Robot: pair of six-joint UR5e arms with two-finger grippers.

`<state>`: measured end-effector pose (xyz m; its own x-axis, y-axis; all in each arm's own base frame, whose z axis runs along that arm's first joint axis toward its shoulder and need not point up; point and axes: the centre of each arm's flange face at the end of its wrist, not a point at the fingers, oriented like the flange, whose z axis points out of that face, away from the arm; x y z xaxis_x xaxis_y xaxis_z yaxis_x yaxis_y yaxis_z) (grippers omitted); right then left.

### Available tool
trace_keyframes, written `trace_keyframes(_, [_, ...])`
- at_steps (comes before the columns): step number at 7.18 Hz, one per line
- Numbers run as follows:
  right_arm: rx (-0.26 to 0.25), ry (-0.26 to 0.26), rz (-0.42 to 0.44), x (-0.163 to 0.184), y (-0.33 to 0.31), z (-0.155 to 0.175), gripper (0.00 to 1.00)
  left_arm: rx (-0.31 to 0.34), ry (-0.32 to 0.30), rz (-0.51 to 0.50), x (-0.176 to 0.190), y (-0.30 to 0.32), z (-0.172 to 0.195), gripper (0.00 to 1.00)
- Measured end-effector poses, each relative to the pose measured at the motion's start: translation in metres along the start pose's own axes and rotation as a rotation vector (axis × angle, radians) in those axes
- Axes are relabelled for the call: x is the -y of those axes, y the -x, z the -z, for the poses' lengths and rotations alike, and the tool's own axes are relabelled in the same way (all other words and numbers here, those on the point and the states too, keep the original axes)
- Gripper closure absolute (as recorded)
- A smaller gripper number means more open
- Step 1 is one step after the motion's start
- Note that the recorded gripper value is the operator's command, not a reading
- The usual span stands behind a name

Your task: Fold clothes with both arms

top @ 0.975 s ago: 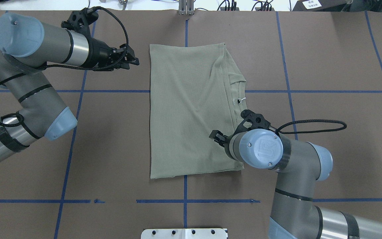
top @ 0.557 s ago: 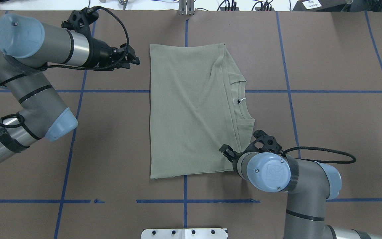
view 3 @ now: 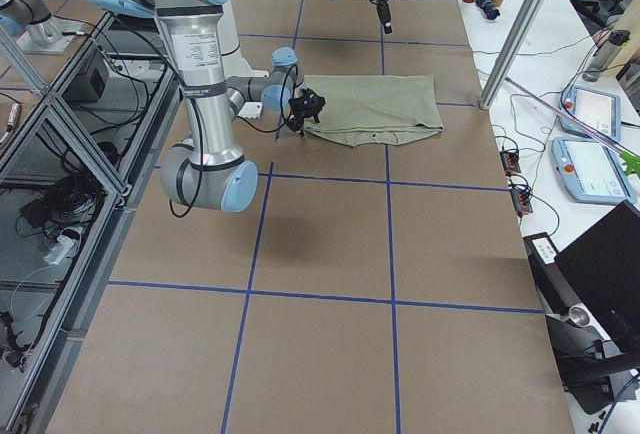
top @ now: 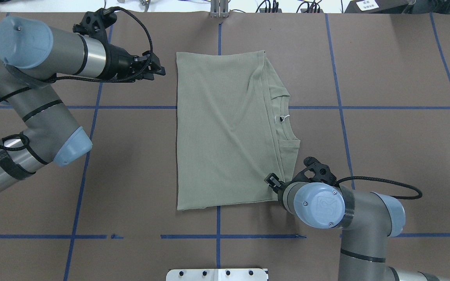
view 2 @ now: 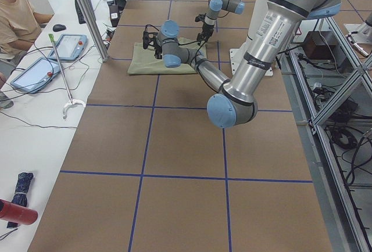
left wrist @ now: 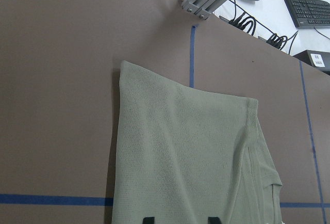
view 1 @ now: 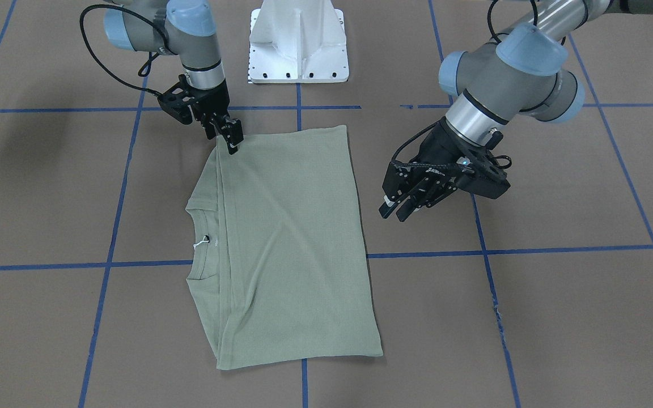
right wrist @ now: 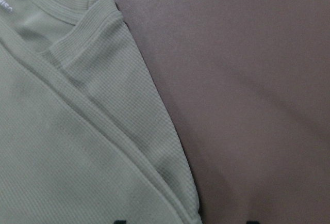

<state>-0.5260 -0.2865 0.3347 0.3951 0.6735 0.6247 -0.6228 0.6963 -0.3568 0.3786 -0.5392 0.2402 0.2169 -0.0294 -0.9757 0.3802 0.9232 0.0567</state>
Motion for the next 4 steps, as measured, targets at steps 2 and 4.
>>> trace_keyframes(2, [-0.001, -0.008, -0.005, 0.0047, -0.0015, -0.0003, 1.0, -0.002, -0.018, -0.002, 0.0008, -0.0004, 0.0037, 0.55])
trace_keyframes(4, [0.005, -0.007, -0.007, 0.0069, -0.002, 0.0036, 1.0, 0.003, -0.025, 0.0, -0.0006, 0.0048, 0.006, 0.55])
